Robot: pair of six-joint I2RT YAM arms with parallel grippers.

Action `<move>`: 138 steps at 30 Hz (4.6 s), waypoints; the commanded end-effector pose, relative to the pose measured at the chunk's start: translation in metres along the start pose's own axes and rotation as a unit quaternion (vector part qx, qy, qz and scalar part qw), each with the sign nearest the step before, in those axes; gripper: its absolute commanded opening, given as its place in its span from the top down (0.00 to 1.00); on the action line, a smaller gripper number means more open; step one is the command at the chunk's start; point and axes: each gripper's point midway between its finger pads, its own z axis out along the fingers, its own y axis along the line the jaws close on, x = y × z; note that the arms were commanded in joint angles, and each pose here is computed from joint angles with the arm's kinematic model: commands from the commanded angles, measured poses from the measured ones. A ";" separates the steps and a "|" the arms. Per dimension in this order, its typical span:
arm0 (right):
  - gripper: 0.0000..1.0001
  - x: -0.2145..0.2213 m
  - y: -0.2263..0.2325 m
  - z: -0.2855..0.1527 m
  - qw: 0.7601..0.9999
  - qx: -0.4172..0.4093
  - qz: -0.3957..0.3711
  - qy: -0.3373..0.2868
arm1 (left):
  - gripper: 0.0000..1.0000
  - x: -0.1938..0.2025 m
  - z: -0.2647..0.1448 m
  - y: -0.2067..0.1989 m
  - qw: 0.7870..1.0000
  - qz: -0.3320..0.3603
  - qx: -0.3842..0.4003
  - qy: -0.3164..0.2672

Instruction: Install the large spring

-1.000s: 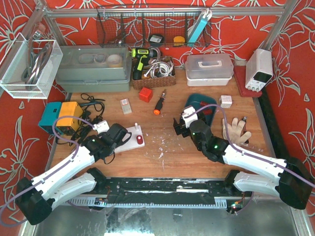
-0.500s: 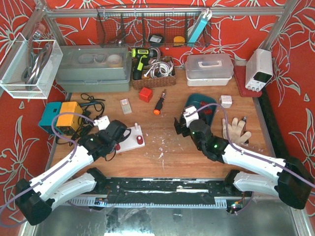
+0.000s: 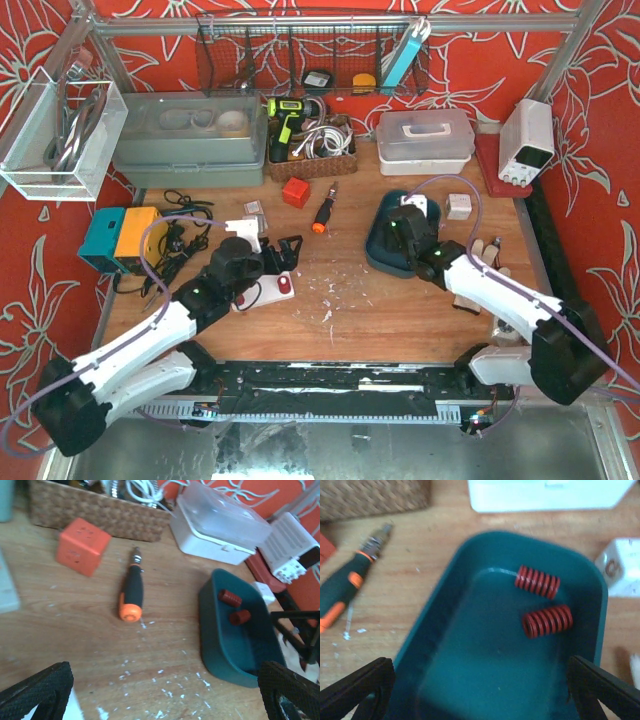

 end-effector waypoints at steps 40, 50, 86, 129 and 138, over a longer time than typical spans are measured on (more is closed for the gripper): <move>0.50 0.053 -0.080 0.107 0.884 0.315 0.320 0.128 | 0.00 0.005 -0.003 -0.026 0.986 0.078 0.125 -0.084; 0.52 0.065 -0.081 0.126 0.882 0.318 0.321 0.131 | 0.00 0.003 -0.005 -0.024 0.986 0.082 0.118 -0.090; 0.89 0.033 -0.044 0.088 0.961 0.141 0.188 0.142 | 0.00 0.001 0.001 -0.007 0.993 0.049 0.066 -0.084; 0.98 0.013 0.161 -0.103 0.890 -0.327 -0.220 -0.228 | 0.44 0.014 0.019 -0.127 0.945 -0.076 0.263 0.176; 0.99 0.015 0.164 -0.109 0.884 -0.327 -0.230 -0.241 | 0.43 0.018 0.021 -0.123 0.946 -0.083 0.254 0.184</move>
